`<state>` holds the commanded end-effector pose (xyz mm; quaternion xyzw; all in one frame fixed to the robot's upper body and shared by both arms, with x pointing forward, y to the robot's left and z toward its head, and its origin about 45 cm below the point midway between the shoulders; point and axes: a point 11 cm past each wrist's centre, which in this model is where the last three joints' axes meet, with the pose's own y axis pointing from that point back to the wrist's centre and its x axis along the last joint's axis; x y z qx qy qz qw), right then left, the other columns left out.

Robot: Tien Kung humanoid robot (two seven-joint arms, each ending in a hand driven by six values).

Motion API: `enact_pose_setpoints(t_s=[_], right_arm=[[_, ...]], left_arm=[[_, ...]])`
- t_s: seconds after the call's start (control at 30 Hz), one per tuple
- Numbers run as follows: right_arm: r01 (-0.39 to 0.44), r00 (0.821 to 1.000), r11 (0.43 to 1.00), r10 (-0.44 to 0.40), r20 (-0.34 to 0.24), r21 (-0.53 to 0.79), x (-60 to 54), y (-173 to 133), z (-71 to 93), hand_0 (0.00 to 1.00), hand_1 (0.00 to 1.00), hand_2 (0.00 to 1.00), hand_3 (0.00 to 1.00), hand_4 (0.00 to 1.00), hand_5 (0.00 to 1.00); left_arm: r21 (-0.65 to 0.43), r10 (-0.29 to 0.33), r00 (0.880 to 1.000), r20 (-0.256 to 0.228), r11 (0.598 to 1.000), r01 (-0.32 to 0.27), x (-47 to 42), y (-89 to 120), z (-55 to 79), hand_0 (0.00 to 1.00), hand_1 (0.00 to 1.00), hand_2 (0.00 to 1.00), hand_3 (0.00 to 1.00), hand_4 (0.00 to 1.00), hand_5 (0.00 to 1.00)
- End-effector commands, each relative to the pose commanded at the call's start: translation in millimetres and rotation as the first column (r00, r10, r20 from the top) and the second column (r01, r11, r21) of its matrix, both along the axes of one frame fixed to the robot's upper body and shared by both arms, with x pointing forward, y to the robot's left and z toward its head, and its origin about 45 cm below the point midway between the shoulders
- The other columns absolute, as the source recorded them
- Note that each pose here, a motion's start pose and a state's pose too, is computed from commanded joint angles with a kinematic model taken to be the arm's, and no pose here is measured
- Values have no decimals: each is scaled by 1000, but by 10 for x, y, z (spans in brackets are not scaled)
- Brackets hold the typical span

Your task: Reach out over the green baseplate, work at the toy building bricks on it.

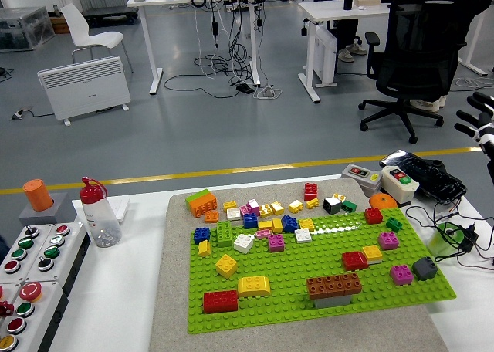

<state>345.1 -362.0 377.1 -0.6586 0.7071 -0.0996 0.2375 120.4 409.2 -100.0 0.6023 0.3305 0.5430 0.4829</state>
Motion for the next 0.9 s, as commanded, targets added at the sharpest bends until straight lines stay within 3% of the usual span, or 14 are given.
enact_pose_setpoints(t_s=[0.2,0.37,0.67,0.9], right_arm=[[3,1000,970,-8,18,245,-47,-290,-89,792,784,811,797,480,397],[-29,1000,903,30,4,429,-51,-381,-227,785,777,798,782,474,399],[-66,993,707,118,-25,704,-33,-441,-474,816,784,805,772,513,405],[-77,987,564,161,-18,822,-22,-459,-578,823,785,808,774,510,428]], left_arm=[[-2,-1,1000,-12,1000,0,-50,-7,-15,654,693,666,557,283,998],[-5,-1,1000,-20,1000,1,-85,-18,-27,656,694,665,556,283,998],[-12,-3,1000,-26,1000,2,-112,-36,-39,654,692,665,556,283,998],[-13,-1,1000,-24,1000,1,-107,-36,-38,654,692,665,556,282,998]])
